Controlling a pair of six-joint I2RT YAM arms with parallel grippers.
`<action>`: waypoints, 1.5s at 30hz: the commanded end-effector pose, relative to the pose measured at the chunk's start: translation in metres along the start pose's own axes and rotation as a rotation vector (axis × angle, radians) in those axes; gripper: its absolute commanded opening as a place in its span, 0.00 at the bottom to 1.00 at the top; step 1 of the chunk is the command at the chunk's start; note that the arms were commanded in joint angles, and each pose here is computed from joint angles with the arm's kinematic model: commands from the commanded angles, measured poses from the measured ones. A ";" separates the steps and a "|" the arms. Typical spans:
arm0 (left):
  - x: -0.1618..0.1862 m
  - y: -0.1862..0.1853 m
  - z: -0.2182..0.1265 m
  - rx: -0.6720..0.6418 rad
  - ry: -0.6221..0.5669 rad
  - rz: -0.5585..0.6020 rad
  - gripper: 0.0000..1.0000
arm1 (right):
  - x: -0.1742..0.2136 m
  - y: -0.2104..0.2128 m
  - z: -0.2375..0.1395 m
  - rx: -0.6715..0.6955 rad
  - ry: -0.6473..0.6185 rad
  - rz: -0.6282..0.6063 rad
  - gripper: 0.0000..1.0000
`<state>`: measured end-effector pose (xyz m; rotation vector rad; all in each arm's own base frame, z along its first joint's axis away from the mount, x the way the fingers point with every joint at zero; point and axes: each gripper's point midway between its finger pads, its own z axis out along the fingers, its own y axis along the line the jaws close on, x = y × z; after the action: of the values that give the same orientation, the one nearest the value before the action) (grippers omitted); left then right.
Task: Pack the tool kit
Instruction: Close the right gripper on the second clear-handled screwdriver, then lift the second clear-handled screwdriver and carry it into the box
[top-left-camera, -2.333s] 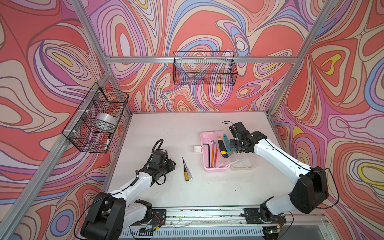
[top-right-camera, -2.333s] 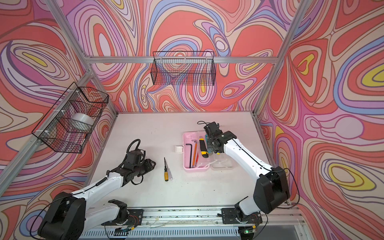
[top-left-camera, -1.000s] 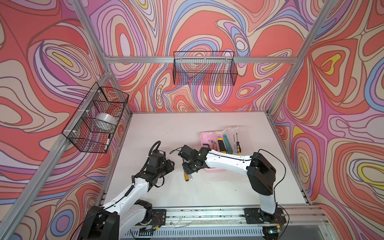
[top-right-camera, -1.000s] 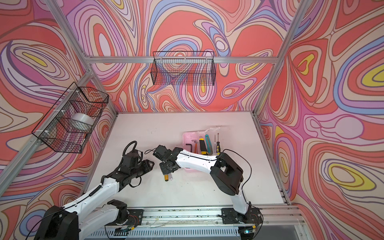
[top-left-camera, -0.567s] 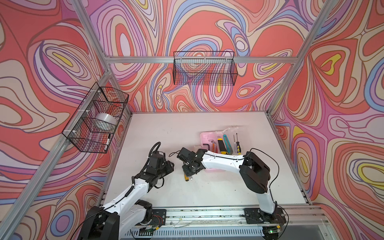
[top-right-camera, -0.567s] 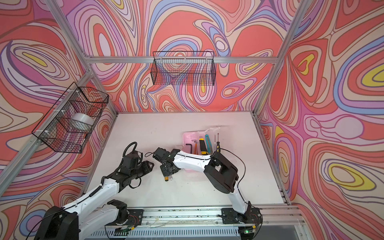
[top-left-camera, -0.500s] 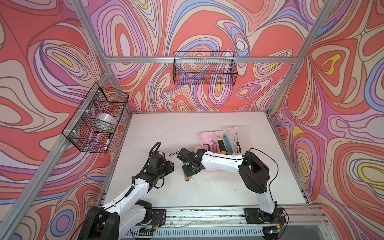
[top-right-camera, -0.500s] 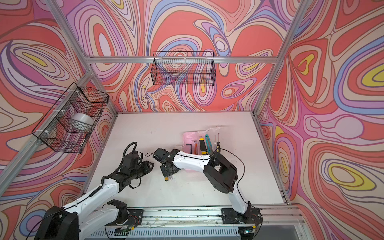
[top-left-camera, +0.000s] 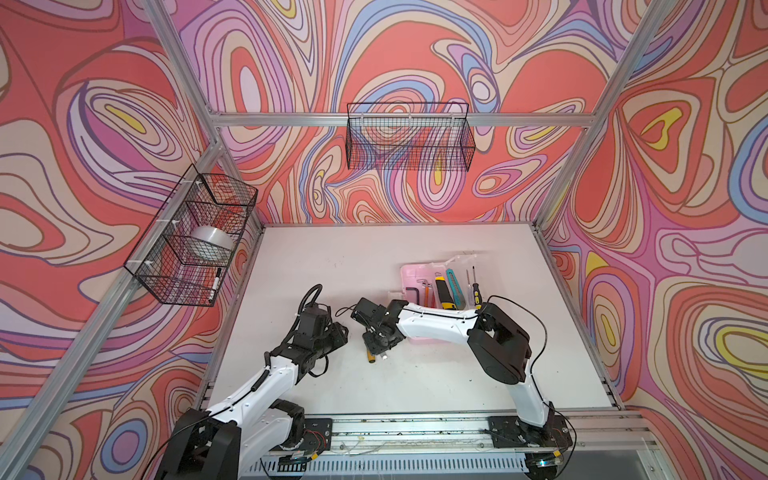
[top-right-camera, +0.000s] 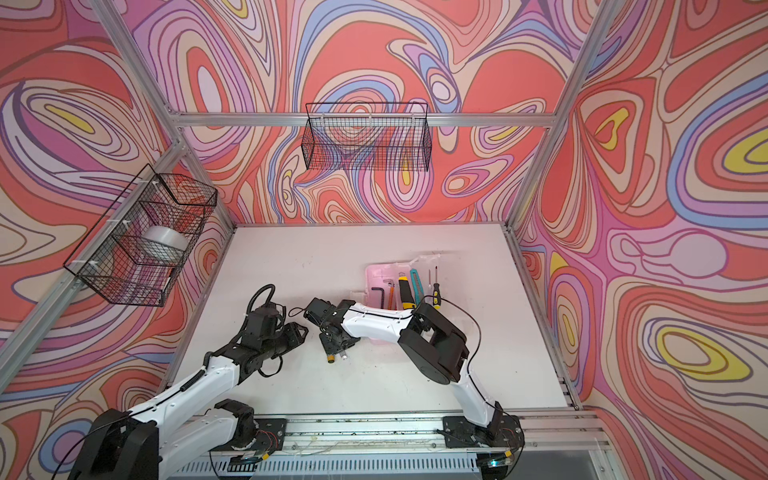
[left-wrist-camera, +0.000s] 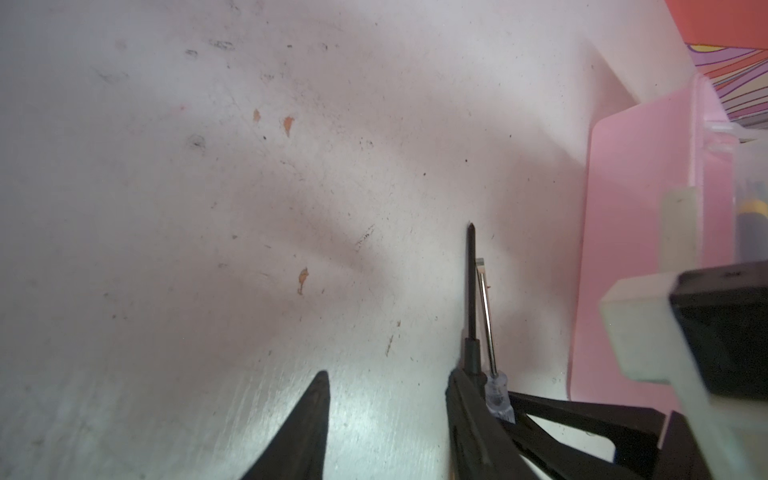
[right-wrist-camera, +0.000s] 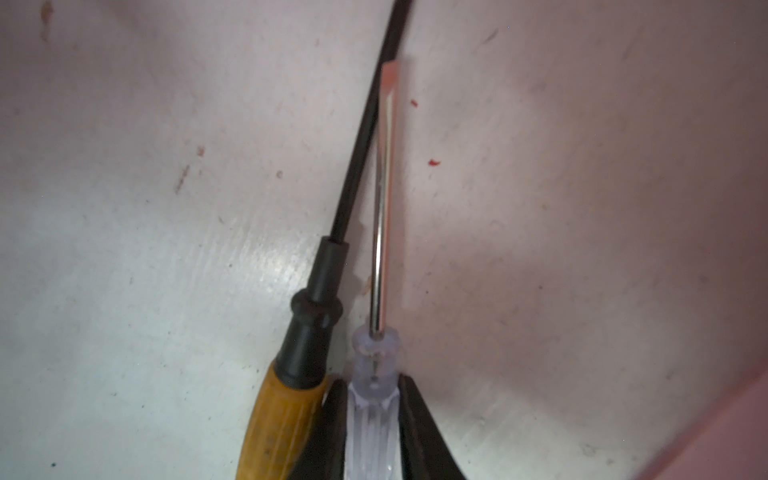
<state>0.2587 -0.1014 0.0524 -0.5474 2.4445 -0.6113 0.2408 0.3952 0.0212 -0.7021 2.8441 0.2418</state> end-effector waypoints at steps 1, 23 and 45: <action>0.001 0.000 0.003 -0.003 0.006 -0.001 0.47 | 0.006 -0.001 0.011 0.021 0.030 0.003 0.18; -0.001 -0.006 0.006 0.013 0.013 -0.002 0.47 | -0.056 -0.140 -0.189 0.372 -0.382 0.109 0.00; -0.002 -0.008 0.009 0.017 0.023 -0.002 0.47 | 0.019 -0.317 -0.217 0.619 -0.342 0.408 0.00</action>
<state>0.2585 -0.1048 0.0398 -0.5514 2.4890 -0.6133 0.3389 0.0690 0.1923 0.0372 2.4990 -0.3998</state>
